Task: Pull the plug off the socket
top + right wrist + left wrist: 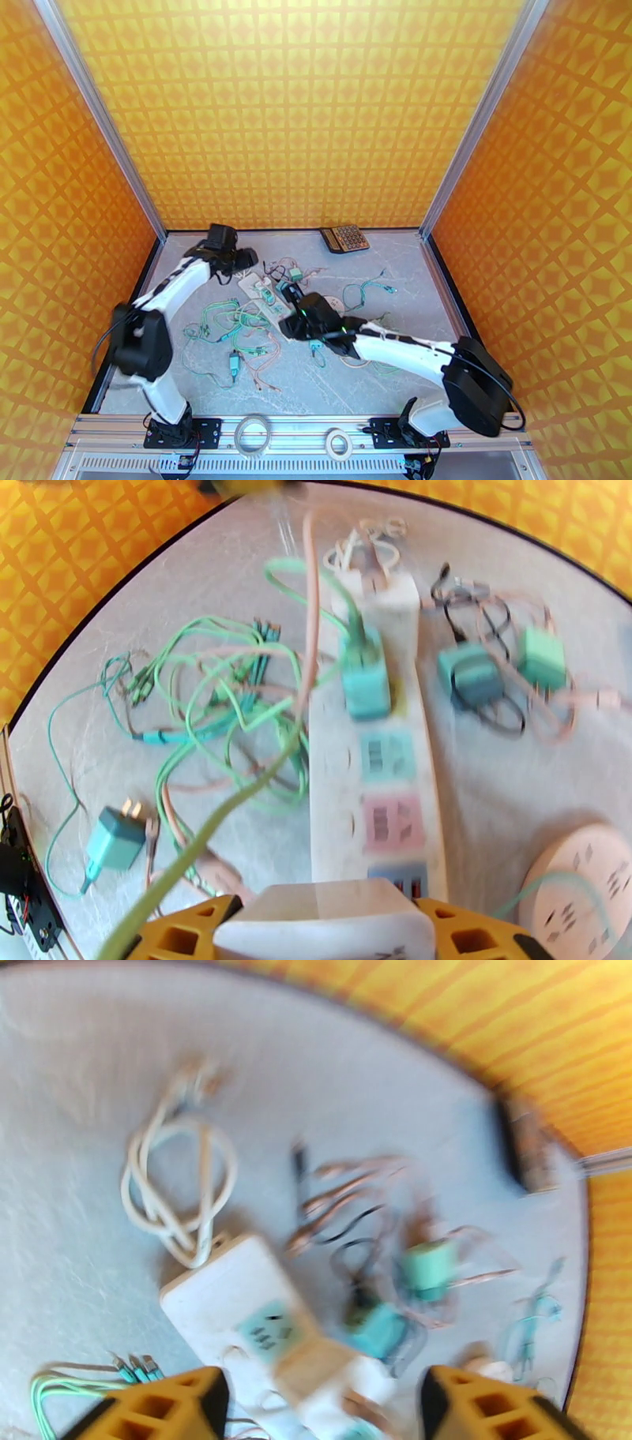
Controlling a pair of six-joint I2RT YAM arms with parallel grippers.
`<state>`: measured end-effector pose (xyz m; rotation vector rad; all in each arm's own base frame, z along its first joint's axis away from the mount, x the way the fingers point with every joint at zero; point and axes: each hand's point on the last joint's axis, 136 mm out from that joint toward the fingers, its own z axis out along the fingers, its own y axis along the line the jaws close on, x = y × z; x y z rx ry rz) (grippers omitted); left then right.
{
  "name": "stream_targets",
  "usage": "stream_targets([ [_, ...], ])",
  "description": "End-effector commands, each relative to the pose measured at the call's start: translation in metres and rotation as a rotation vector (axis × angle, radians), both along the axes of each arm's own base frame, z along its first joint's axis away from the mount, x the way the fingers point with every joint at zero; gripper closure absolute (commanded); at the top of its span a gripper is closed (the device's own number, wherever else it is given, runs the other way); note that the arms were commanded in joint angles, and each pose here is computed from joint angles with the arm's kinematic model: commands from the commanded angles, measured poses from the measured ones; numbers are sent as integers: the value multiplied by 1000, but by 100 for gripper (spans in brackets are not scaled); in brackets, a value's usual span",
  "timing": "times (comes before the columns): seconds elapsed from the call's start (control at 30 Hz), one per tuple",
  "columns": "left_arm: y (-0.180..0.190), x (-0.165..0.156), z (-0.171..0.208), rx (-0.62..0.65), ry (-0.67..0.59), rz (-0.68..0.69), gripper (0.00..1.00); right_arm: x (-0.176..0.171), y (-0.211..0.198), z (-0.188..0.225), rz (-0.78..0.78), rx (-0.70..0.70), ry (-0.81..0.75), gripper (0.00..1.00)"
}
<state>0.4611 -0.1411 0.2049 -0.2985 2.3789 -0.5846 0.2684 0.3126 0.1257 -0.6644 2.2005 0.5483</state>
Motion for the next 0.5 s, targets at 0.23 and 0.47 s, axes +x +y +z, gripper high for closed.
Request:
stream_targets([
  [0.23, 4, -27, 25, -50, -78, 29, 28, -31, 14, -7, -47, 101, -37, 63],
  [0.47, 7, -37, 18, -42, -61, 26, 28, -38, 25, -16, -47, 77, -28, 62],
])
